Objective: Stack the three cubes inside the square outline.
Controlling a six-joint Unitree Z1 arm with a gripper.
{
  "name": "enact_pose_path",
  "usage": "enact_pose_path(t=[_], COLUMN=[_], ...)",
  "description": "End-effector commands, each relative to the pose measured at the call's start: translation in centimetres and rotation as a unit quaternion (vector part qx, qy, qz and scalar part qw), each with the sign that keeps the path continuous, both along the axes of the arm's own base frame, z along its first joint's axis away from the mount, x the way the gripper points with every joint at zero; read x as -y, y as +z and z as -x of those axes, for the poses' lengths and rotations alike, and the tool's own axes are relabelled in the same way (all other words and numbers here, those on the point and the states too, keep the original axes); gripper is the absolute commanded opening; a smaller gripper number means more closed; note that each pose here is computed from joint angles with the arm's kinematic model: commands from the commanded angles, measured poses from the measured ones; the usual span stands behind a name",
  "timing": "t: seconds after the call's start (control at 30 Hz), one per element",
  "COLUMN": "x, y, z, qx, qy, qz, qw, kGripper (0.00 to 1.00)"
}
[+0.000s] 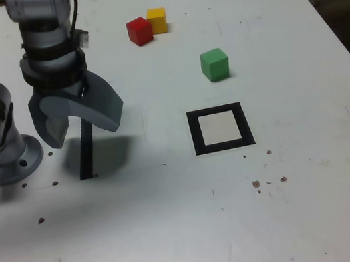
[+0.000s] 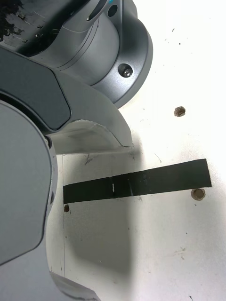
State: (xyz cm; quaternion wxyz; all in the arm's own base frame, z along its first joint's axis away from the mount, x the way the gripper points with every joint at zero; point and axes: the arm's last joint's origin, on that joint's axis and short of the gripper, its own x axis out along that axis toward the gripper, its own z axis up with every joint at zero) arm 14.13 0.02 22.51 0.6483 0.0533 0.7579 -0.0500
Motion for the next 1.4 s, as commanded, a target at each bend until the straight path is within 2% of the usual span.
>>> enact_pose_path(t=[0.0,0.67,0.83,1.17,1.37], x=[0.0,-0.1,-0.2,-1.2,-2.7], y=[0.1,0.1,0.3,0.9,1.8], z=[0.1,0.1,-0.3,-1.4,-3.0], qx=[0.001,0.001,0.001,-0.015,-0.014], qy=[0.001,0.003,0.002,0.008,0.003], qz=[-0.001,-0.008,-0.014,-0.032,-0.04], qw=[1.0,1.0,0.9999,0.9994,0.9991], kGripper=[0.99,0.99,0.99,0.99,0.99])
